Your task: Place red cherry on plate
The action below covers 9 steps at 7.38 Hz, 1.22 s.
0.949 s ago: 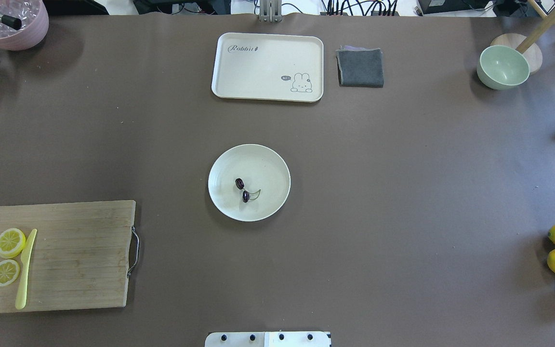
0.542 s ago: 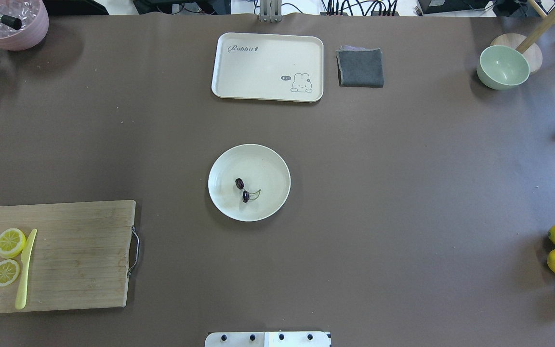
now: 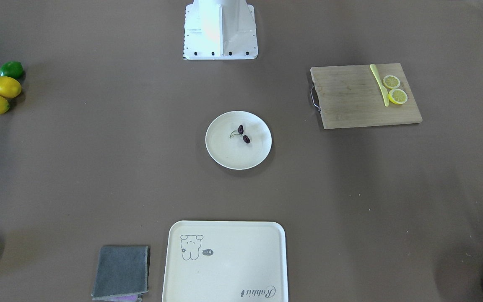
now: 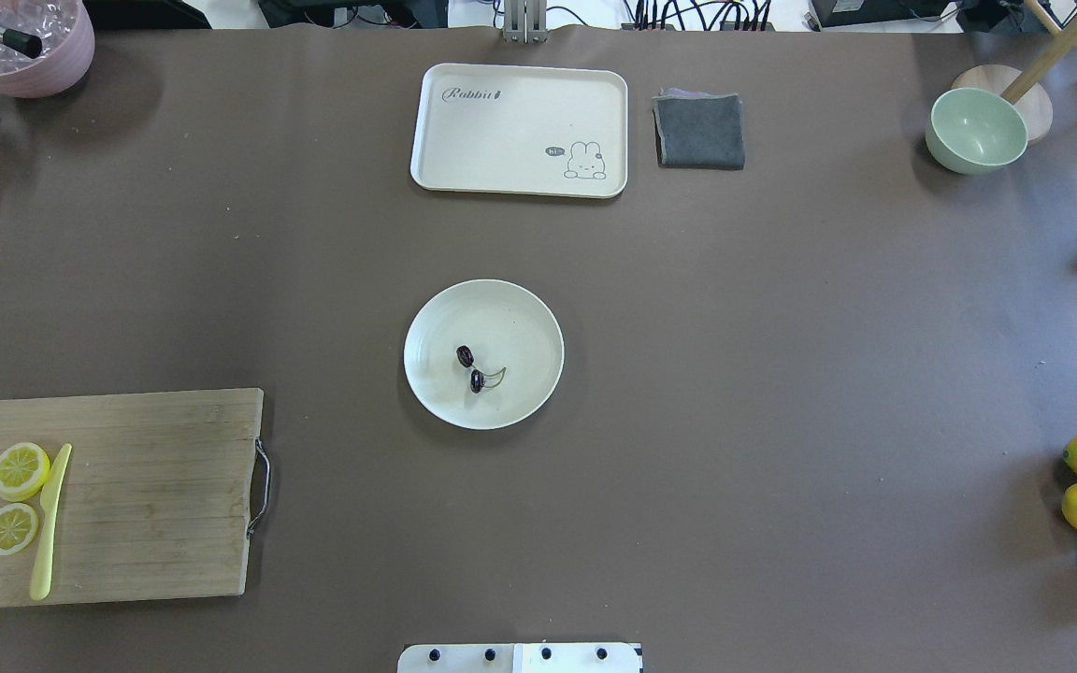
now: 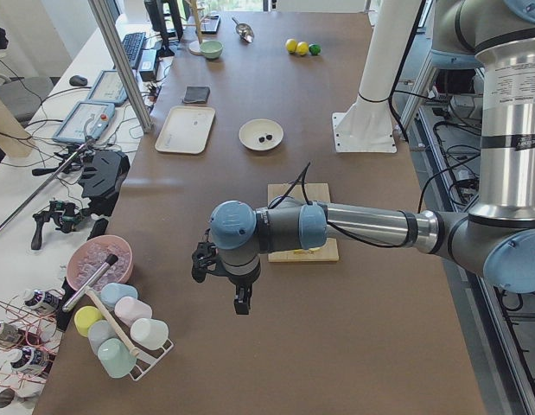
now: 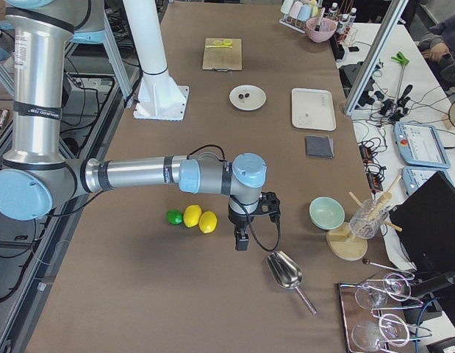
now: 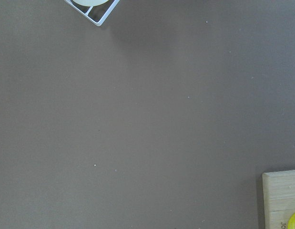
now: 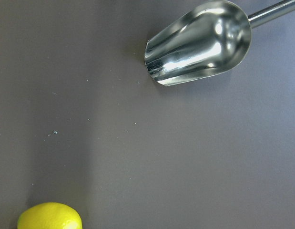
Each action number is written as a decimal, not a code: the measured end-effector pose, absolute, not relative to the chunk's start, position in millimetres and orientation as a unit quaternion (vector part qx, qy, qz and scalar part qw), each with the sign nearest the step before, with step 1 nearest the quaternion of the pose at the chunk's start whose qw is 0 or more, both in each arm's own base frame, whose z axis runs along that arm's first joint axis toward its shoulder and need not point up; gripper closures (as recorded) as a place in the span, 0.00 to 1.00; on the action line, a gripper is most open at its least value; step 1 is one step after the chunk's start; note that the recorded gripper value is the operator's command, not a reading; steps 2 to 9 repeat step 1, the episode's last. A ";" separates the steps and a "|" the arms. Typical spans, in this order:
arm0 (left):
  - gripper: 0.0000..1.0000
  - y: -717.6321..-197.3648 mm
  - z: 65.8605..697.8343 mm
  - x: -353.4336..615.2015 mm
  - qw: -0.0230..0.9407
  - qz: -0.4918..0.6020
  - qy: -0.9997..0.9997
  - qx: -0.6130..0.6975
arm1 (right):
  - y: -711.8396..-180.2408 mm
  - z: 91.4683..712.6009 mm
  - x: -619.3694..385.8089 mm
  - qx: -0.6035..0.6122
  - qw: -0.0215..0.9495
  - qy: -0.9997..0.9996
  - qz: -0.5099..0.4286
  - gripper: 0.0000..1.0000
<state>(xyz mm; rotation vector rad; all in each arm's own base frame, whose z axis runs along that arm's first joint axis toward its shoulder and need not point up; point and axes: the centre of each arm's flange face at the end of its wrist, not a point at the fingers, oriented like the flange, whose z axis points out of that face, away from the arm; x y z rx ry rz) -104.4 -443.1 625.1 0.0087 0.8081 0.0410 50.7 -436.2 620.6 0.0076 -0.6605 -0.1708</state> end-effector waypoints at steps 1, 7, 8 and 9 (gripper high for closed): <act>0.02 -443.1 625.1 -104.5 0.919 0.020 0.393 0.004 | -436.2 620.6 50.7 0.004 0.942 -0.324 -0.084 0.00; 0.02 -443.1 625.1 -104.5 0.919 0.020 0.393 0.004 | -436.2 620.6 50.7 0.004 0.942 -0.324 -0.084 0.00; 0.02 -443.1 625.1 -104.5 0.919 0.020 0.393 0.004 | -436.2 620.6 50.7 0.004 0.942 -0.324 -0.084 0.00; 0.02 -443.1 625.1 -104.5 0.919 0.020 0.393 0.004 | -436.2 620.6 50.7 0.004 0.942 -0.324 -0.084 0.00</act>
